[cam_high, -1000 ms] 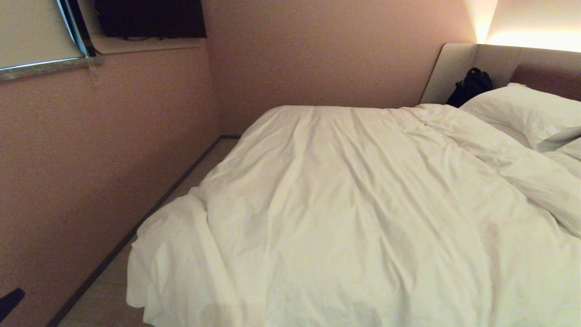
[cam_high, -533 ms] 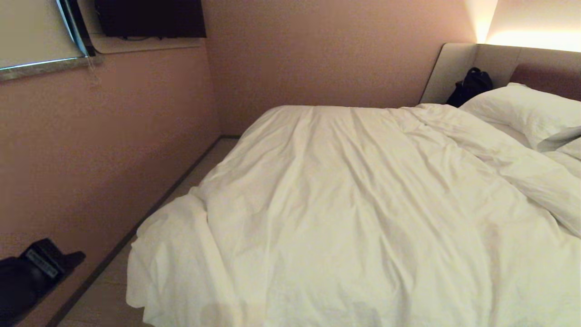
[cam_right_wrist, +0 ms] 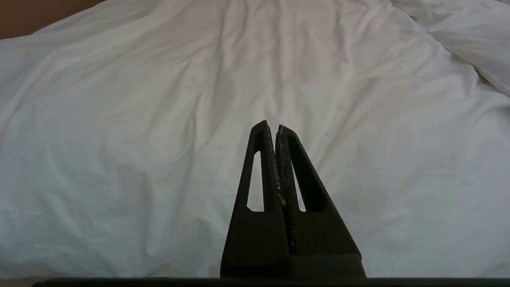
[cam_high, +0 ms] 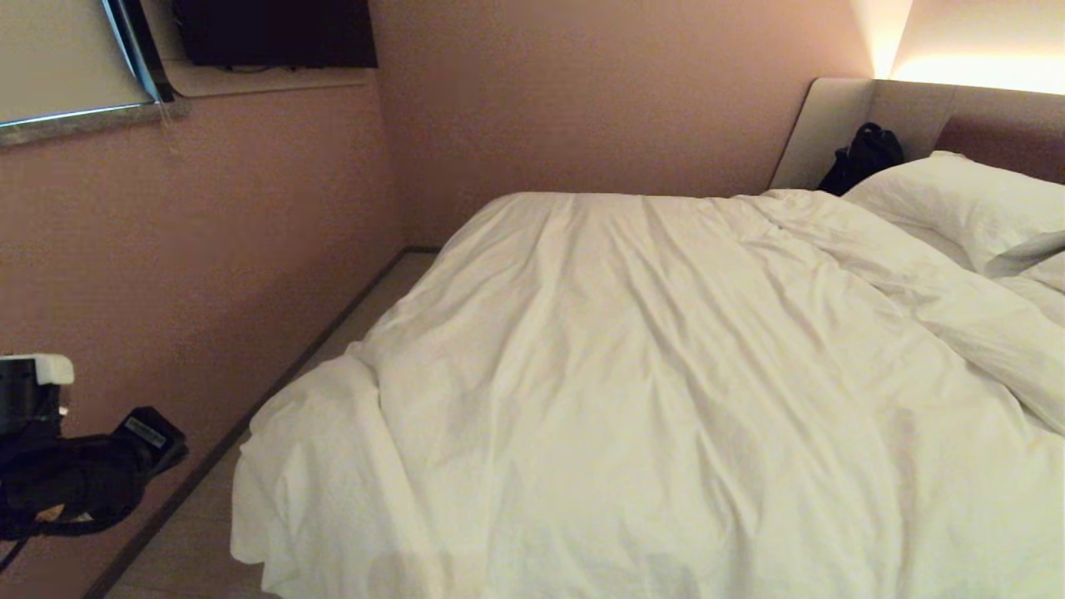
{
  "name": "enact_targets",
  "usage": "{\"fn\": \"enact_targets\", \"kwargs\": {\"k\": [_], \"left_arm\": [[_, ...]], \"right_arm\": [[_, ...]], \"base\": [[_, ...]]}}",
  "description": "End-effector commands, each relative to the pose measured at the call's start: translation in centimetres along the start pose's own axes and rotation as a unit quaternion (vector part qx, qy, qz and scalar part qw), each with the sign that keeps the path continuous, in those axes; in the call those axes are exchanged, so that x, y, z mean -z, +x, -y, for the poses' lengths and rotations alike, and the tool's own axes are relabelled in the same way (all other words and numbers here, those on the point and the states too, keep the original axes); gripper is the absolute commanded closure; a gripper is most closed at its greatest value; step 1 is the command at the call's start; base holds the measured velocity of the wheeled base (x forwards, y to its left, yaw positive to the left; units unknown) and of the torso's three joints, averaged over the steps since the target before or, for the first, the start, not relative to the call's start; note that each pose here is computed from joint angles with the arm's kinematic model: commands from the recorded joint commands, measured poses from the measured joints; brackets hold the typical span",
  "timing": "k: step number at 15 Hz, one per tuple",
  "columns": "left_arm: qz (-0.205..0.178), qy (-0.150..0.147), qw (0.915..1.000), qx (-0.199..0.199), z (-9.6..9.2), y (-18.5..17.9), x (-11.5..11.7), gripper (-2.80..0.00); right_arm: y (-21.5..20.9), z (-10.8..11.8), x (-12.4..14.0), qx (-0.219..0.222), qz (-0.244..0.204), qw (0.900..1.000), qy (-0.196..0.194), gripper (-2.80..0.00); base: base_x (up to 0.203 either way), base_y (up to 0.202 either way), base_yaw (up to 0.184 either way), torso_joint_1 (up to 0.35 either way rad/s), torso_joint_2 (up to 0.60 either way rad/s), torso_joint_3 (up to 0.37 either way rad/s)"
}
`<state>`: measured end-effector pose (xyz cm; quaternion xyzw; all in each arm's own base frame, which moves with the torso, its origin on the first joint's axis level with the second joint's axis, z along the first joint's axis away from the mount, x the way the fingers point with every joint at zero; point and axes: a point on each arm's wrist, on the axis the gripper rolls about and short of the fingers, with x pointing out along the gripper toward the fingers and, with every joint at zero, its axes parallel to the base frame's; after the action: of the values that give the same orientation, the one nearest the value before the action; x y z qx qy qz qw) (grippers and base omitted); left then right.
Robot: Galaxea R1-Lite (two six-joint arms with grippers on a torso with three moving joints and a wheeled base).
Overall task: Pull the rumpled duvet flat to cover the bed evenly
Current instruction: Flatten the corners of the folded blanket
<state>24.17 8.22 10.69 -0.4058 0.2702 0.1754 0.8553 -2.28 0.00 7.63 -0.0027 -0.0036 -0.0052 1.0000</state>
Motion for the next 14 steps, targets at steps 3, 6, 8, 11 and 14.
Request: {"fn": "enact_targets", "kwargs": {"k": [3, 6, 8, 11, 14], "left_arm": [[-0.024, 0.005, 0.9993, -0.028, -5.0, 5.0, -3.6, 0.0], [-0.024, 0.054, 0.997, -0.05, -7.8, 7.4, -5.3, 0.0], [-0.028, 0.081, 0.9949, -0.054, -8.3, 8.0, -5.5, 0.0], [-0.035, 0.123, 0.99, -0.059, -9.3, 9.0, -5.7, 0.0], [-0.053, 0.142, 0.9884, -0.013, -9.5, 8.7, -5.9, 0.0]], "right_arm": [[0.0, 0.0, 0.0, 0.0, 0.0, 1.0, 0.0, 0.0], [0.0, 0.0, 0.0, 0.0, 0.0, 1.0, 0.0, 0.0], [0.0, 0.0, 0.0, 0.0, 0.0, 1.0, 0.0, 0.0], [0.0, 0.0, 0.0, 0.0, 0.0, 1.0, 0.0, 0.0], [0.0, 0.0, 0.0, 0.0, 0.0, 1.0, 0.0, 0.0]], "base": [[0.0, 0.0, 0.0, 0.0, 0.0, 0.0], [0.0, 0.0, 0.0, 0.0, 0.0, 0.0], [0.0, 0.0, 0.0, 0.0, 0.0, 0.0], [0.0, 0.0, 0.0, 0.0, 0.0, 0.0], [0.0, 0.0, 0.0, 0.0, 0.0, 0.0]]}}
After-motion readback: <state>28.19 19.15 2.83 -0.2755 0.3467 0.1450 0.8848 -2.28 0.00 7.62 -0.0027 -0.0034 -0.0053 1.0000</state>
